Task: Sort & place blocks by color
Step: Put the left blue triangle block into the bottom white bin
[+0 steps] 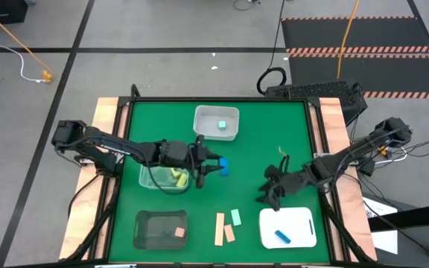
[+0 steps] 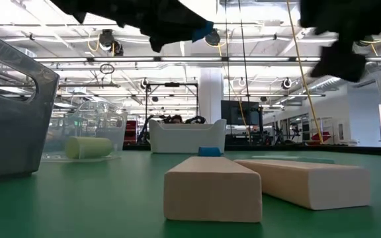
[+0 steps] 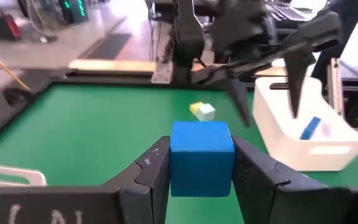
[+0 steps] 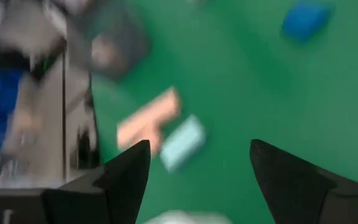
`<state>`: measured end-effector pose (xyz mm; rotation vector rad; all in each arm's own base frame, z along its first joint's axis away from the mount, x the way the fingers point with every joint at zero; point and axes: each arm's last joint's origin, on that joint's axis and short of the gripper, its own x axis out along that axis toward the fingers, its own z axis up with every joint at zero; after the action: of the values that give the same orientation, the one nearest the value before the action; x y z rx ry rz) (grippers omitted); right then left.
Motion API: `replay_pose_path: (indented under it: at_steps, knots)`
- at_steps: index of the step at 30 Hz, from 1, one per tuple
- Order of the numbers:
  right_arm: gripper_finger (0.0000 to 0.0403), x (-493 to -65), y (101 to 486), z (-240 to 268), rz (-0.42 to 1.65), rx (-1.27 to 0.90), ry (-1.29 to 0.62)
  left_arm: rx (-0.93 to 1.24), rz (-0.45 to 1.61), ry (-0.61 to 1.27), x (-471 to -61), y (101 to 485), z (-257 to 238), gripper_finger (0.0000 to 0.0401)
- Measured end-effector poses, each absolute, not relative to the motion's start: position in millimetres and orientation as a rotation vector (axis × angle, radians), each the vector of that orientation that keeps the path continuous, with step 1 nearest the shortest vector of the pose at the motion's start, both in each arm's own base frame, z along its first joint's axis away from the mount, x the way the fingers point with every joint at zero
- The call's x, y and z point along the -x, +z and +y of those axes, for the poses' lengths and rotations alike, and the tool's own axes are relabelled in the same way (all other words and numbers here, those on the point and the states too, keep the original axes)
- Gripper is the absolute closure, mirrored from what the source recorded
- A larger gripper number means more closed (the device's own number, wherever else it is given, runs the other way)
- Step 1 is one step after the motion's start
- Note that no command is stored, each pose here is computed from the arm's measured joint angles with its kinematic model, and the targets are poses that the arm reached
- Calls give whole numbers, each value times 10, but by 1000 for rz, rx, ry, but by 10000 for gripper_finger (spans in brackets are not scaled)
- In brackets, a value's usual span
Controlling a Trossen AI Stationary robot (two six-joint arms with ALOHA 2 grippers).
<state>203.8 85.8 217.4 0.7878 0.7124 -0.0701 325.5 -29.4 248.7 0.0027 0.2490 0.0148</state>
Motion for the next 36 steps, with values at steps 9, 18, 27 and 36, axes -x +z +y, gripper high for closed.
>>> replay_pose_path:
  at_steps: [9,18,27,36]
  knots:
    - [138,-2345,2466,313,285,-1025,-167,-276,256,195,-3203,2527,-423,267]
    - [130,-2451,2672,60,39,-1147,-77,-320,194,262,-3210,2602,-429,267]
    - [130,-2743,2545,68,-20,-1165,-40,-410,198,259,-3313,2914,-395,267]
    - [144,-2987,2575,73,-47,-1091,-26,-357,264,242,-3321,2898,-350,267]
